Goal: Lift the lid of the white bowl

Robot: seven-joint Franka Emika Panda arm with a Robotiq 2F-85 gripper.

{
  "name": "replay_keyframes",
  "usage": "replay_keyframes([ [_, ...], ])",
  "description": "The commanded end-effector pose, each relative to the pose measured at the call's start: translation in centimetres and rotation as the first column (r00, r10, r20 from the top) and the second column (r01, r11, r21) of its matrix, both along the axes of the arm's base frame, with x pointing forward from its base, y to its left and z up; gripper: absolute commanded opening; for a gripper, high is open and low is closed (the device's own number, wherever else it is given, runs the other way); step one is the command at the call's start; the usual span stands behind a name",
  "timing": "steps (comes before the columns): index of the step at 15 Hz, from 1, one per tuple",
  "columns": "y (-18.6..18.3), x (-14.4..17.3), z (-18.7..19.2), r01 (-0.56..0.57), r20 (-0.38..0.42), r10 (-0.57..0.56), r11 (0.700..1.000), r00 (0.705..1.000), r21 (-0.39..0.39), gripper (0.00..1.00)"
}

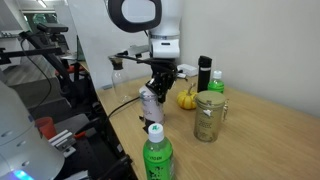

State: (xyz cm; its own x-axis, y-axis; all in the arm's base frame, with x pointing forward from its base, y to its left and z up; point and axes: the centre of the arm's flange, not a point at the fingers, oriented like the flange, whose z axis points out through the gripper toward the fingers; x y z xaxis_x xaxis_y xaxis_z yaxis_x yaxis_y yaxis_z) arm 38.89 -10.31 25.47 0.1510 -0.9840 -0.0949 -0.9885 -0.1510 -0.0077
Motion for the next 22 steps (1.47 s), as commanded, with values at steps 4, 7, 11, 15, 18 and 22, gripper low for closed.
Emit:
replay_keyframes([
  [4, 0.6, -0.1, 0.3, -0.015, 0.003, 0.015, 1.0, 1.0, 0.0, 0.62],
  [7, 1.0, 0.0, 0.5, -0.023, 0.006, 0.023, 1.0, 1.0, 0.001, 0.82],
  [11, 1.5, 0.1, 0.7, -0.035, 0.012, 0.035, 0.999, 0.999, 0.002, 0.49],
  [15, 1.7, 0.3, 0.8, -0.04, 0.018, 0.04, 0.999, 0.999, 0.002, 0.21],
  [18, 1.8, 0.6, 1.2, -0.045, 0.022, 0.045, 0.999, 0.999, -0.001, 0.02],
  [22, 2.0, 0.6, 1.4, -0.052, 0.024, 0.052, 0.999, 0.998, -0.005, 0.47],
])
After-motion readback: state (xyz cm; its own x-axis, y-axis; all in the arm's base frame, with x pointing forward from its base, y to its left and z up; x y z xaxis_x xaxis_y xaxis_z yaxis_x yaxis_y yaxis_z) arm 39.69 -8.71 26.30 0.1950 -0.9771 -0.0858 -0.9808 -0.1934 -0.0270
